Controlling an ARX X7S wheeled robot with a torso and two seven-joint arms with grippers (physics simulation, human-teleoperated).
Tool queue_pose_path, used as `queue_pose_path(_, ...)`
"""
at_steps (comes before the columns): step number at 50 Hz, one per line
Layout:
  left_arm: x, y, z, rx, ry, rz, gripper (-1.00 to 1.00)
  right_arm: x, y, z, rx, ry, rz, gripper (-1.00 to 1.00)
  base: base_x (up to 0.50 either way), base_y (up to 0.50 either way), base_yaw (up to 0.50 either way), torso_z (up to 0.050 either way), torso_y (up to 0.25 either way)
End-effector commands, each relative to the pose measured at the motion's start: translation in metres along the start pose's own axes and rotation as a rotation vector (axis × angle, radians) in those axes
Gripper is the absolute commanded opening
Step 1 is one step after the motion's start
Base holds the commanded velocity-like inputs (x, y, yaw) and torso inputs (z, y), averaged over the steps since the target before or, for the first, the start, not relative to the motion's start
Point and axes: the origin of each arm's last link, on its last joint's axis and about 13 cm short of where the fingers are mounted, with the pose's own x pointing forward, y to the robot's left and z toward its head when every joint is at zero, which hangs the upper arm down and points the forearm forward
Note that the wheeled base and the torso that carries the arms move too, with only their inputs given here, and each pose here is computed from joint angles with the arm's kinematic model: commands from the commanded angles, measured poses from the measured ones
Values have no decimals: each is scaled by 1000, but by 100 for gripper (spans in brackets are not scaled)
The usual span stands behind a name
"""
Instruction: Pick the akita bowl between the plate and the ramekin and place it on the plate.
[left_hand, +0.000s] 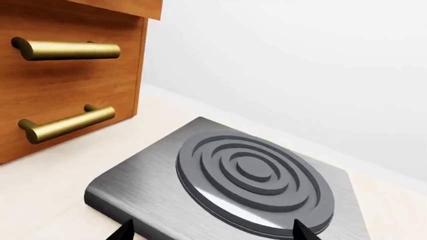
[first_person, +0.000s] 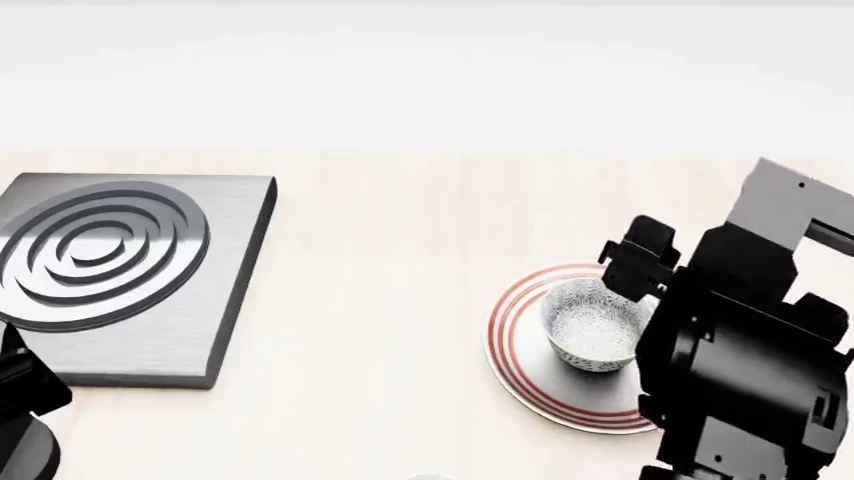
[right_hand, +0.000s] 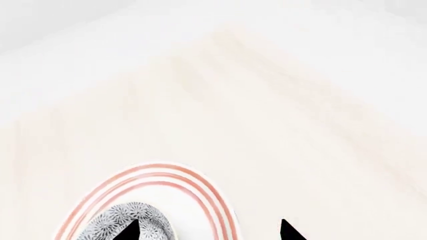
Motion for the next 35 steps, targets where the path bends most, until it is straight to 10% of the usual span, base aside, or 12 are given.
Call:
queue_pose_path(1,0,0,0,2,-2,0,100,-30,-6,-12,-118,-121,76,100,0,0,0,0,0)
queue_pose_path(35,0,0,0,8,-12,2,100,-74,-33,-74,-312,-434,28,100,0,0,0,0,0)
